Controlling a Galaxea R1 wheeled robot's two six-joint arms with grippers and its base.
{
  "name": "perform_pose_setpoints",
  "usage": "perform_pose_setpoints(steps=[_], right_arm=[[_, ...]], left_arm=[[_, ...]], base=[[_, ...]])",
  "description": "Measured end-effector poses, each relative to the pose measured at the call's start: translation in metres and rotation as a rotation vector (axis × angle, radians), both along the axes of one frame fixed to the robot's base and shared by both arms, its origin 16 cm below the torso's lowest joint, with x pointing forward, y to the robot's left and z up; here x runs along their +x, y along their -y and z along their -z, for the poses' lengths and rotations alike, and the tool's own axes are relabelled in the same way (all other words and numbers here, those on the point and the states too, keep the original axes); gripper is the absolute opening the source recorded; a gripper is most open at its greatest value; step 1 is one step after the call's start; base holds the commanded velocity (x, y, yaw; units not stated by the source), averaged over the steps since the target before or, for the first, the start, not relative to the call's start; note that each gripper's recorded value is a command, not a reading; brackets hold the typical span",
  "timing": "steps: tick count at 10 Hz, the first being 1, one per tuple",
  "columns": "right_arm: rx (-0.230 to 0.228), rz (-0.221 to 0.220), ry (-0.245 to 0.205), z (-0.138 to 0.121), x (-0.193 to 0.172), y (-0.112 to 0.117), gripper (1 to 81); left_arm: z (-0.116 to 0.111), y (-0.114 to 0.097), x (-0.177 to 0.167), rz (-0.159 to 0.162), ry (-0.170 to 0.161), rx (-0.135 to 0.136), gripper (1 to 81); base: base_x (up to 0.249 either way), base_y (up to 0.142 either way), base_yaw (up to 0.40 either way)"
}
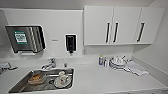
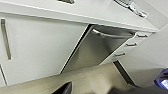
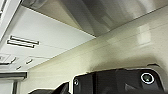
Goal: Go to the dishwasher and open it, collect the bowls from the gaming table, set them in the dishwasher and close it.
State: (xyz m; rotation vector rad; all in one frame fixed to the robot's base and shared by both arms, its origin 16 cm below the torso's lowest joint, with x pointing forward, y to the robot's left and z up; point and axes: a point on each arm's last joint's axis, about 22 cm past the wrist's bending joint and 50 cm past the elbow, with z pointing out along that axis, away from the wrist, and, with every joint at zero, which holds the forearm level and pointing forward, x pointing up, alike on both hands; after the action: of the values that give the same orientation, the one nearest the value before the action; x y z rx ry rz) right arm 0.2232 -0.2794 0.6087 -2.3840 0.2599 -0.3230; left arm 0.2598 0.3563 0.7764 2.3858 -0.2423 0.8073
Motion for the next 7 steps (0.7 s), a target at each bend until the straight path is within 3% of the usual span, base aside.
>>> perform_pose_setpoints(steps=[2,3,5,7], right_arm=[[0.019,0.000,-0.008,-0.002,0.015,-0.003,81.1],[0.026,0.002,0.006,-0.003,0.025,-0.005,81.1],[0.036,-0.003,0.028,0.002,0.037,-0.009,81.1],[0.034,-0.003,0.055,0.009,0.049,-0.007,81.1]], left_arm=[[0.015,0.000,0.007,0.007,-0.024,0.002,81.1],[0.016,-0.002,0.013,0.004,-0.011,0.005,81.1],[0.015,-0.001,0.028,0.002,0.032,0.000,81.1],[0.005,0.015,0.042,0.021,0.100,-0.035,81.1]], base=[[0.000,0.000,0.000],[0.000,0.000,0.000],[0.000,0.000,0.000],[0.000,0.000,0.000]])
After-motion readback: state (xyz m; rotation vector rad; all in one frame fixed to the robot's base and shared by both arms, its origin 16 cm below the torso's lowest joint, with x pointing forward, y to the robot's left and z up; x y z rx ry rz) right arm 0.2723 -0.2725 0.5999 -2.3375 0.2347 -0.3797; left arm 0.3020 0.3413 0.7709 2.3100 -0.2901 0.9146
